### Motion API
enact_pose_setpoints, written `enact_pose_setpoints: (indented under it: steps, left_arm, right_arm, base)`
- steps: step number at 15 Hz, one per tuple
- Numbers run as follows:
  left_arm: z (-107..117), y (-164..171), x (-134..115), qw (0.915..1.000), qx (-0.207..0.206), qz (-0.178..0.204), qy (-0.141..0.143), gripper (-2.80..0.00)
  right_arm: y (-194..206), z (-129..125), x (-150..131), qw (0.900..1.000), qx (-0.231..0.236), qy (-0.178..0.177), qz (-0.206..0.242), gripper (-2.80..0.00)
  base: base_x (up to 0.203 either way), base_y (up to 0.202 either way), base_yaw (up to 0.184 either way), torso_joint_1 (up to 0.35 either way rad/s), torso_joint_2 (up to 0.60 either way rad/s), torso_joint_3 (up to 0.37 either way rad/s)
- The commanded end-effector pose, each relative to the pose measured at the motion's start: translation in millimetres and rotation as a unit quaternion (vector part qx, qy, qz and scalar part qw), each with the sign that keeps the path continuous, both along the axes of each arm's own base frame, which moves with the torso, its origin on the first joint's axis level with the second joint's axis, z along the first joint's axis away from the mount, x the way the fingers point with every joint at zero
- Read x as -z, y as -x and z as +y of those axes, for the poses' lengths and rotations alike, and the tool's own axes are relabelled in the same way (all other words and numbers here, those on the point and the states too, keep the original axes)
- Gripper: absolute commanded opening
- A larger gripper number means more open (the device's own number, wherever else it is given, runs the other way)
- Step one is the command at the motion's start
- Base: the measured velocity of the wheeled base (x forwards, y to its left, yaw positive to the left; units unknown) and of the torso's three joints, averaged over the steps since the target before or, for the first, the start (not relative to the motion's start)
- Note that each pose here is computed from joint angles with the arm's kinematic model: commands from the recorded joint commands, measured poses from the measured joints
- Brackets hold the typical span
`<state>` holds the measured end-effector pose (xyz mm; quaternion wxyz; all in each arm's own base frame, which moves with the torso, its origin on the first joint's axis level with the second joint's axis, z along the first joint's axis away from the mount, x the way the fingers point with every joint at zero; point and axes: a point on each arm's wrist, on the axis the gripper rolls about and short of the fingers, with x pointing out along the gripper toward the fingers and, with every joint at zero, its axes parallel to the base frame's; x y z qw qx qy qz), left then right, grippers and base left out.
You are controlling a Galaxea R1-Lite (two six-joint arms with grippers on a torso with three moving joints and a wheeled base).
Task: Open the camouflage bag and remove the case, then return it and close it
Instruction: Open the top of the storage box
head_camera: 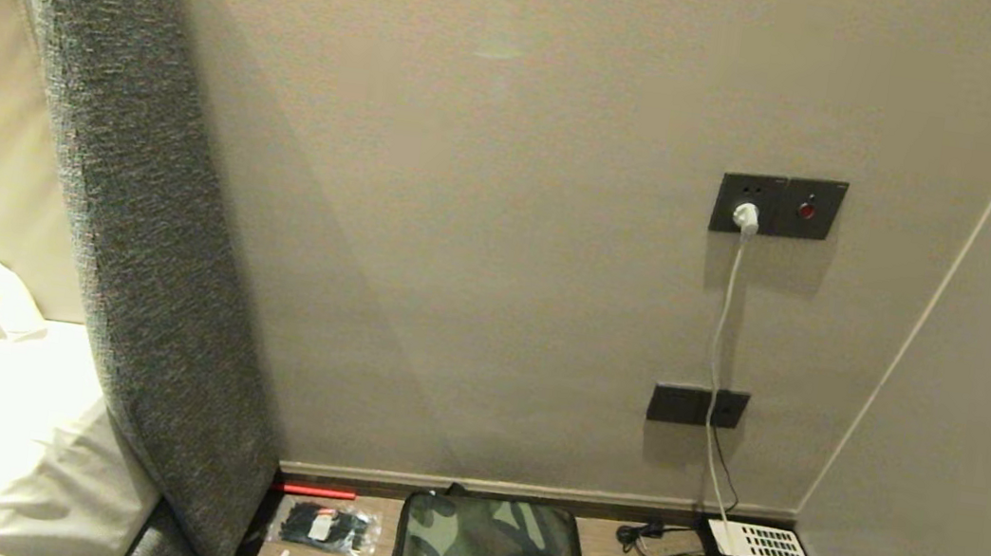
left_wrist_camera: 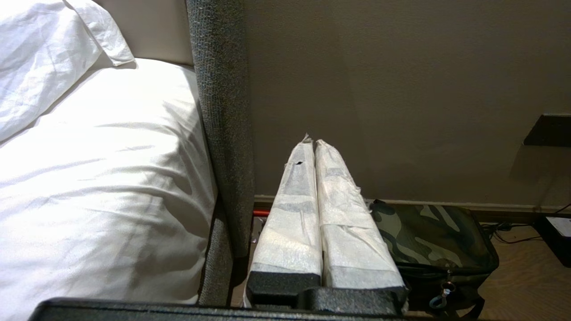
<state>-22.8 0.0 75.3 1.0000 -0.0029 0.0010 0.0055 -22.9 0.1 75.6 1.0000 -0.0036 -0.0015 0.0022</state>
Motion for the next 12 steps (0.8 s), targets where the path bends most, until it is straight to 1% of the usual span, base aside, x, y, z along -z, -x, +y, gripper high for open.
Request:
enact_pose_setpoints:
  steps: [1,10,12]
  left_arm:
    - [0.0,-0.1,0.9,1.0000,-0.001,0.000,0.000,-2.80]
    - [0.0,-0.1,1.0,1.0000,-0.001,0.001,0.004,-2.80]
    - [0.0,-0.2,1.0,1.0000,-0.001,0.002,0.003,-2.80]
  right_arm:
    - [0.3,0.0,0.0,1.000,0.000,0.000,-0.002,-2.80]
    - [0.3,0.0,-0.1,1.000,-0.001,0.000,-0.002,-2.80]
    - [0.3,0.0,0.1,1.000,0.000,0.000,-0.002,-2.80]
  base:
    - [0.000,0.000,0.000,0.000,0.00,0.000]
    - [0.000,0.000,0.000,0.000,0.00,0.000]
    - [0.000,0.000,0.000,0.001,0.00,-0.085]
